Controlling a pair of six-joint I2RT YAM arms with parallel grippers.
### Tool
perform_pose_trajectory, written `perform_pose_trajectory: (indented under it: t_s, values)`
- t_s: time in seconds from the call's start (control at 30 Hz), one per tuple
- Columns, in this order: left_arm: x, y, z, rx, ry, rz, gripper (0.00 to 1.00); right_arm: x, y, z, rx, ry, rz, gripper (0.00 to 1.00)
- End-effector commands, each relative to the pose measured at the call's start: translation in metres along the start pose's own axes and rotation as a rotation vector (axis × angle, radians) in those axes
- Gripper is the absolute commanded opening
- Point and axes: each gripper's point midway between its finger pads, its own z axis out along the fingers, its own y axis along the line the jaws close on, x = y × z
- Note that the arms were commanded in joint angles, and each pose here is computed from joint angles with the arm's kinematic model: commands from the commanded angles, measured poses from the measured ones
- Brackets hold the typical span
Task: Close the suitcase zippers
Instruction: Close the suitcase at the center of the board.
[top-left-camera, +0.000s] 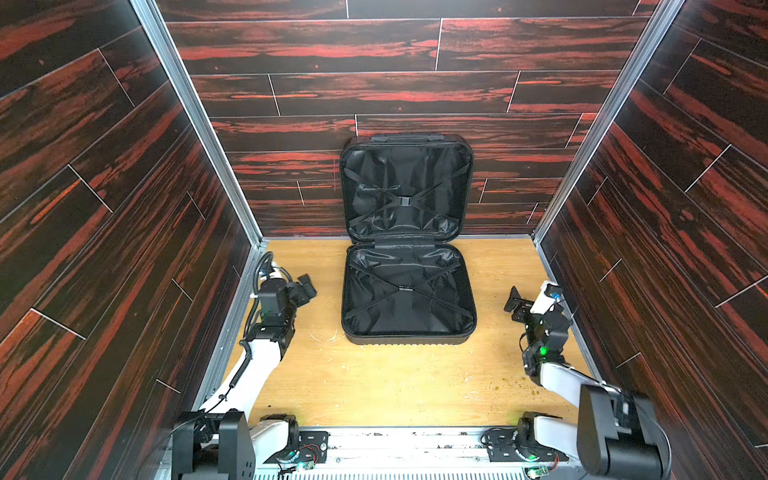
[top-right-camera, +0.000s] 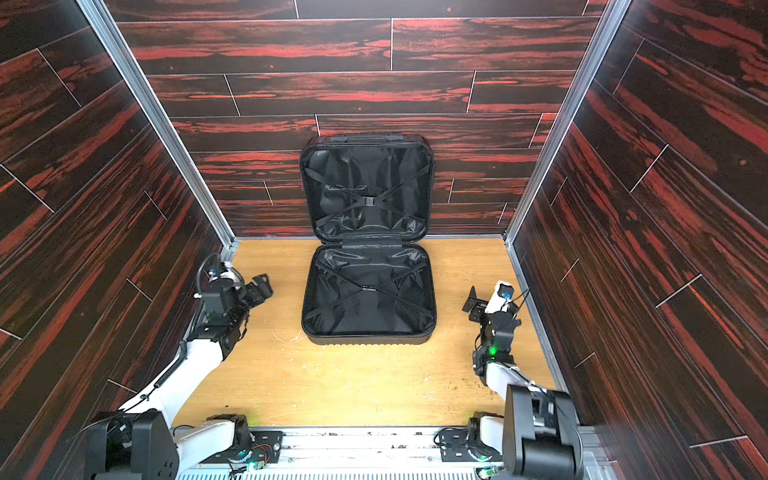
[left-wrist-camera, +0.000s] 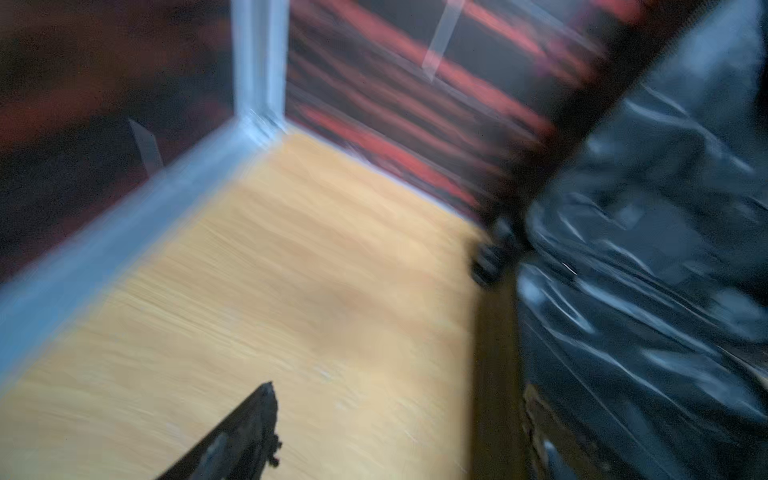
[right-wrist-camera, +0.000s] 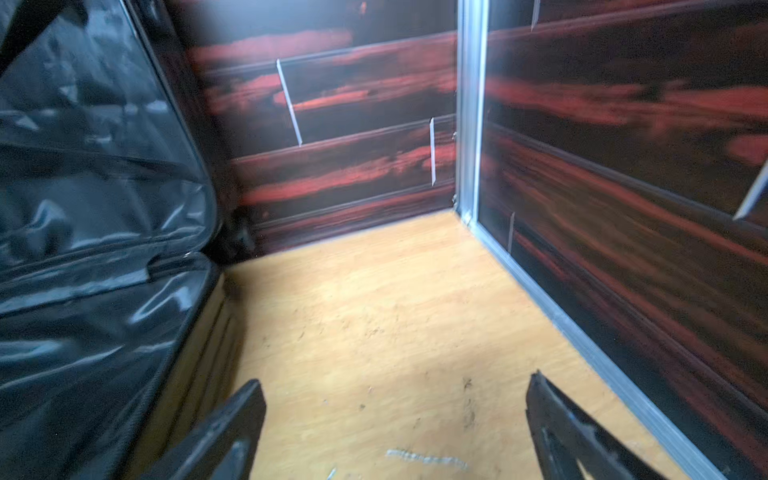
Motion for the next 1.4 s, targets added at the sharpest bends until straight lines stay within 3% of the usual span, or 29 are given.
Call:
perform_pose_trajectory:
  t_s: [0.0,0.2,0.33,0.57,1.07,1.23,1.37]
  values:
    - [0.058,-0.041,0.0,0.142,0.294,-0.08,0.91,-0.011,0.029,0.007,-0.133,0.125,0.028,0.98]
    - [0.087,-0.076,0.014,0.243,0.443,-0.084,0.77,-0.063,0.092,0.032,-0.4,0.136,0.023,0.92]
    - [0.095,-0.084,0.027,0.266,0.511,-0.093,0.64,-0.095,0.131,0.056,-0.463,0.11,-0.058,0.9]
    - [0.103,-0.078,0.052,0.203,0.56,-0.103,0.45,-0.141,0.168,0.107,-0.533,0.091,-0.088,0.77]
    - [0.12,-0.068,0.079,0.14,0.63,-0.072,0.26,-0.156,0.189,0.204,-0.522,0.127,-0.147,0.72]
    - [0.121,-0.065,0.081,0.125,0.637,-0.064,0.13,-0.16,0.198,0.232,-0.537,0.138,-0.15,0.7]
    - [0.124,-0.063,0.083,0.116,0.646,-0.06,0.1,-0.163,0.202,0.254,-0.54,0.136,-0.147,0.69]
